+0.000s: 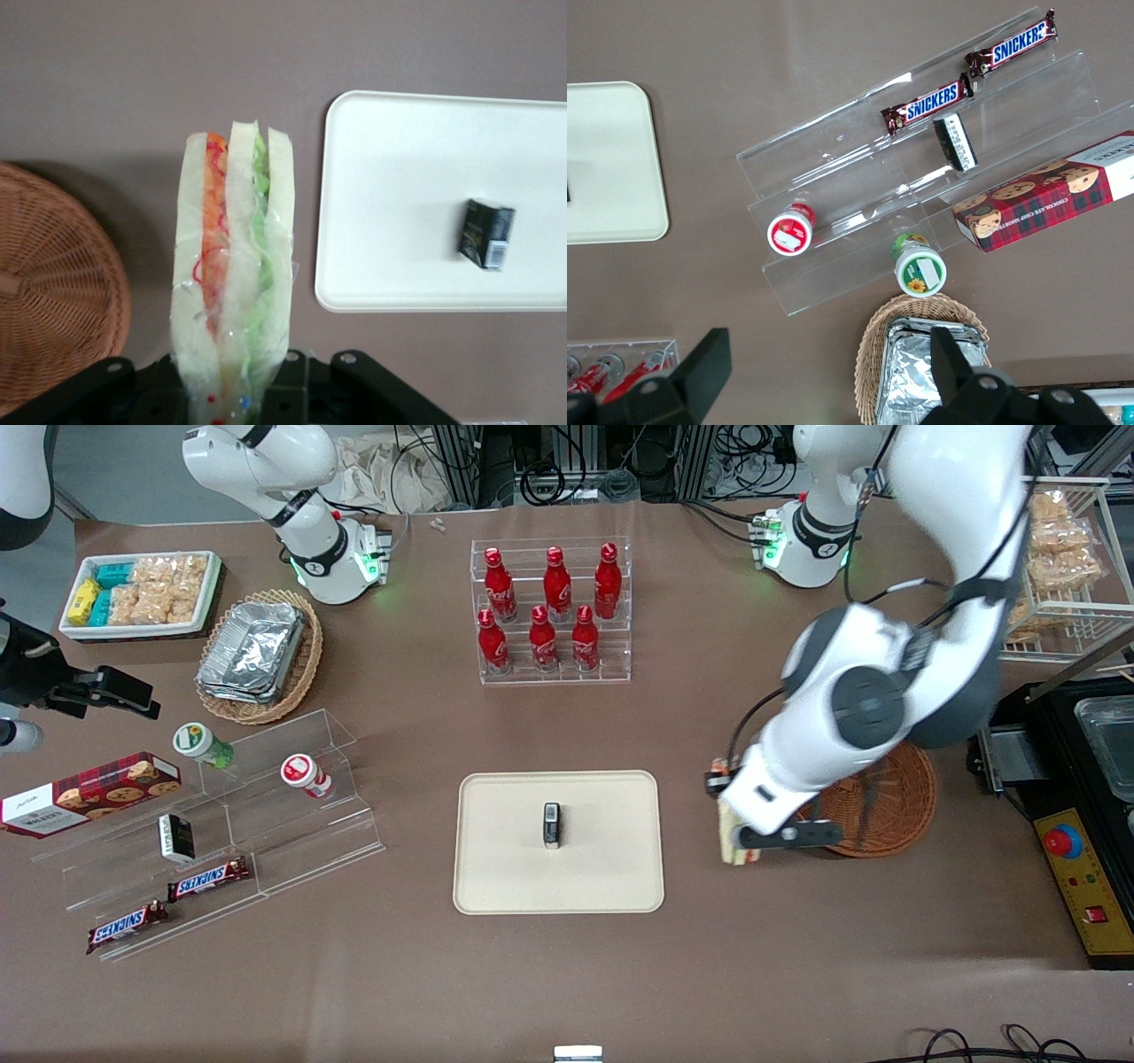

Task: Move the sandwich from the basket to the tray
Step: 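Lift the sandwich and carry it with the left gripper toward the cream tray, then lower the sandwich onto the tray beside the black box and open the left gripper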

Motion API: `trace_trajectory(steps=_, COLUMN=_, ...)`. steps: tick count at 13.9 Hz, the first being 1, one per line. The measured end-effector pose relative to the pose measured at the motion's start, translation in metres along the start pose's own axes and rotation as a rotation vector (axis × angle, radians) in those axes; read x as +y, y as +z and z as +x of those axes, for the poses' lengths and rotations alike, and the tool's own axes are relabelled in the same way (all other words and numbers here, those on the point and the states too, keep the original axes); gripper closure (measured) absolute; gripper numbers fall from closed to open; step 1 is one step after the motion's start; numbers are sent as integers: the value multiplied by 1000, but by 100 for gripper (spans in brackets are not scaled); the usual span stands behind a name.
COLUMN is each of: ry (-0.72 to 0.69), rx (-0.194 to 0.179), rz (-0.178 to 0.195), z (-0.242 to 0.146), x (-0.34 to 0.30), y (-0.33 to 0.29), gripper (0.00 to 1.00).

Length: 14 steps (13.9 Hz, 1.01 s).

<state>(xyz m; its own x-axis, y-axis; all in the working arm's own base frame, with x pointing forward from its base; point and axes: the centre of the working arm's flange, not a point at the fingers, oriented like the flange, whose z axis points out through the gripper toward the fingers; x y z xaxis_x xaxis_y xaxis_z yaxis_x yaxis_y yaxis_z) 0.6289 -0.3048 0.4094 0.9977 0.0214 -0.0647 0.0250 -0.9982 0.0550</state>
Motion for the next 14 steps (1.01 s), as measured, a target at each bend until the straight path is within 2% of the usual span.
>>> trace_trajectory(steps=1, ry=17, rx=3, rz=0, z=0, x=18, y=26, gripper=83)
trace_trajectory(steps=3, ry=40, rx=11, rz=-27, z=4, x=40, y=71, gripper=83)
trace_trajectory(steps=5, ry=44, rx=27, rz=-61, z=11, x=49, y=98, gripper=83)
trace_trajectory(steps=7, ry=49, rx=28, rz=-79, z=17, x=62, y=117, gripper=83)
trace_trajectory(steps=14, ry=61, rx=29, rz=-84, z=26, x=83, y=164, gripper=83)
